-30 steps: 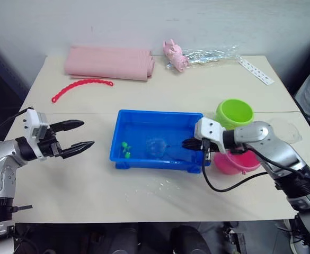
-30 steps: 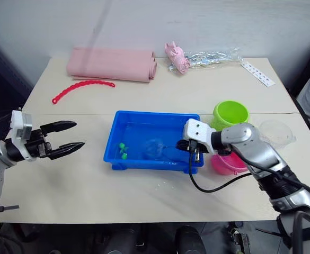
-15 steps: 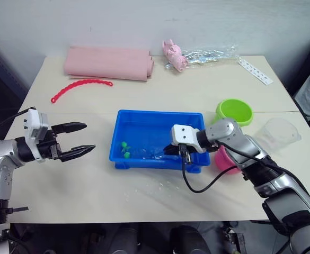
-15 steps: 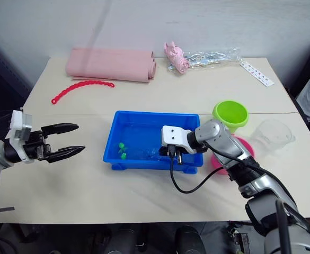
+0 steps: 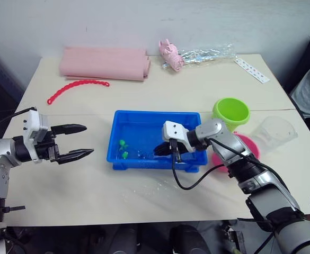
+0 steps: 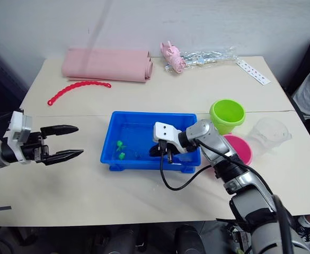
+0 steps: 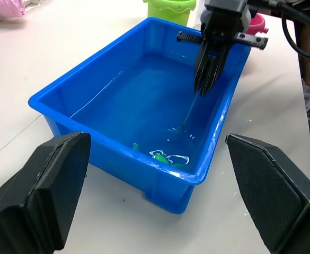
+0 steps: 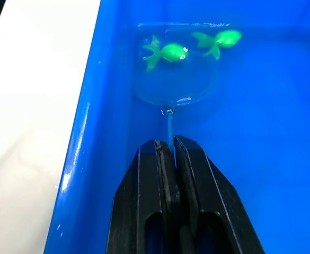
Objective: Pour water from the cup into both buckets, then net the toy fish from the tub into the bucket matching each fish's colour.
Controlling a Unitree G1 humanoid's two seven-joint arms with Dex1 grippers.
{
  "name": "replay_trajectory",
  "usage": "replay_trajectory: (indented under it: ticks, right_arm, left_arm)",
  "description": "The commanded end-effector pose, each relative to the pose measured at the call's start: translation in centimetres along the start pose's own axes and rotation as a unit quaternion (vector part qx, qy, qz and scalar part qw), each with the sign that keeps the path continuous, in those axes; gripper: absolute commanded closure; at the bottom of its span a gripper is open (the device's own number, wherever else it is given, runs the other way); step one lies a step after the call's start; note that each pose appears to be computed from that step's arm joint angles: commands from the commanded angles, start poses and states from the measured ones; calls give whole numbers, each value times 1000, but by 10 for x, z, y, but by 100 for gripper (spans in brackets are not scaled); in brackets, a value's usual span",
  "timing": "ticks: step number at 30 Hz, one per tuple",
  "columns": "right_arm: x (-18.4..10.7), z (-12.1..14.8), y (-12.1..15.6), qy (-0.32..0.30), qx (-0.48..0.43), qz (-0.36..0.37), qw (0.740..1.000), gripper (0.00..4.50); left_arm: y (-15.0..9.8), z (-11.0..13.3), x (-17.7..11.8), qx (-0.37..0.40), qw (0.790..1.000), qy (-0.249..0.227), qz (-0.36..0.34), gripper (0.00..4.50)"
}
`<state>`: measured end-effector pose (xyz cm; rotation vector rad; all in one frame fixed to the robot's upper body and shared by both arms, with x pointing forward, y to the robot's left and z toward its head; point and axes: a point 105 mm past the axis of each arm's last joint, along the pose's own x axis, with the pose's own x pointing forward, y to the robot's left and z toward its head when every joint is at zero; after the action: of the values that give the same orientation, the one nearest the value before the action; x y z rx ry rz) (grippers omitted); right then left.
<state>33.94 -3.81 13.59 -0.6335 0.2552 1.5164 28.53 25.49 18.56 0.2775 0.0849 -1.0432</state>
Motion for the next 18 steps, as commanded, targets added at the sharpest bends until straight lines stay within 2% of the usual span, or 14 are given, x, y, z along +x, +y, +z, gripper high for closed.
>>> replay_trajectory:
  ticks: [1,9,18]
  right_arm:
    - [-9,20,5,-45,-22,34,998,450]
    - [-19,21,10,-64,-9,51,997,450]
    - [-48,11,6,-69,-9,6,998,450]
  left_arm:
    - [2,7,-4,18,1000,9,0,3]
    - [6,8,-2,23,1000,10,4,3]
    - [10,10,3,29,1000,1,4,3]
